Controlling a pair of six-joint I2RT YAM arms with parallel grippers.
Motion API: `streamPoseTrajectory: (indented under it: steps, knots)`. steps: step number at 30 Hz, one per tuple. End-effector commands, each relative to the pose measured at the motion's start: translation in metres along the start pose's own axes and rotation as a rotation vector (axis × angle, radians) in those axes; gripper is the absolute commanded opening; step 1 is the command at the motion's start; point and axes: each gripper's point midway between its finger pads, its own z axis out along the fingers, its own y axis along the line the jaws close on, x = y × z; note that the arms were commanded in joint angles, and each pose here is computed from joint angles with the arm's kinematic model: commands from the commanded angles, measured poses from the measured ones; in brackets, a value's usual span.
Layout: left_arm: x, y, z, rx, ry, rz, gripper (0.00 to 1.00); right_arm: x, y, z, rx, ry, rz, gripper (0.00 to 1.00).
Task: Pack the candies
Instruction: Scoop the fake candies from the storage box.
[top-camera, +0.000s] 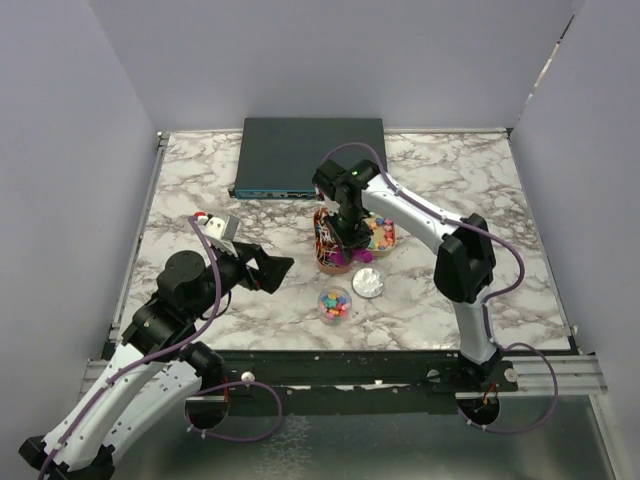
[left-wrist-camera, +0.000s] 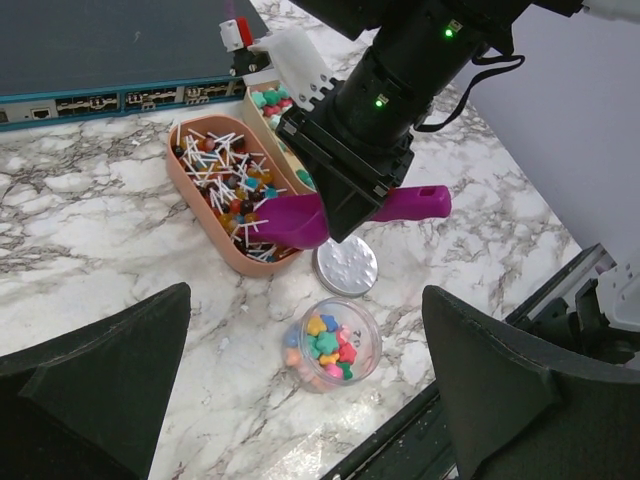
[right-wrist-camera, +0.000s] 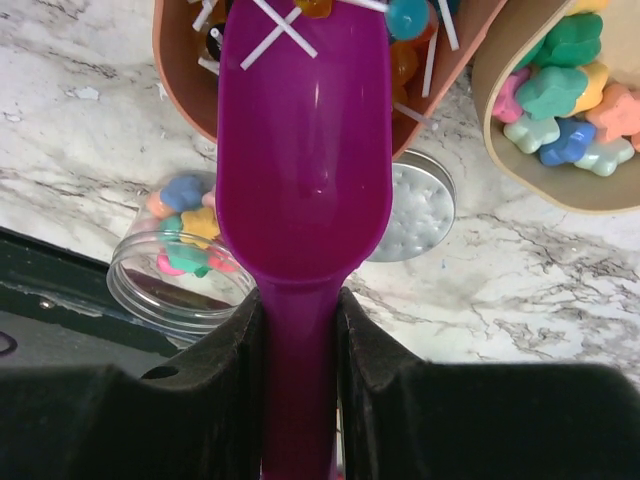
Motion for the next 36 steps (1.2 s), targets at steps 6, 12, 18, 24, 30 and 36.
streamPoseTrajectory:
  steps: [6, 12, 18, 24, 30, 36]
  knots:
    - [-0.001, 0.003, 0.000, -0.021, 0.001, 0.005, 0.99, -0.029, 0.001, 0.032, -0.016, -0.050, 0.029, 0.01]
    - [0.000, 0.004, 0.000, -0.027, 0.006, 0.005, 0.99, -0.038, -0.003, 0.046, 0.005, -0.086, 0.046, 0.01]
    - [0.002, 0.006, 0.001, -0.035, 0.012, 0.005, 0.99, -0.041, -0.016, 0.057, 0.068, -0.132, 0.067, 0.01]
    - [0.002, 0.007, 0.003, -0.039, 0.016, 0.005, 0.99, -0.043, -0.023, 0.065, 0.098, -0.175, 0.090, 0.01]
    - [0.004, 0.008, 0.004, -0.045, 0.023, 0.004, 0.99, -0.046, -0.024, 0.064, 0.098, -0.219, 0.096, 0.01]
    - [0.004, 0.010, 0.005, -0.053, 0.027, 0.002, 0.99, -0.050, -0.025, 0.058, 0.096, -0.268, 0.098, 0.01]
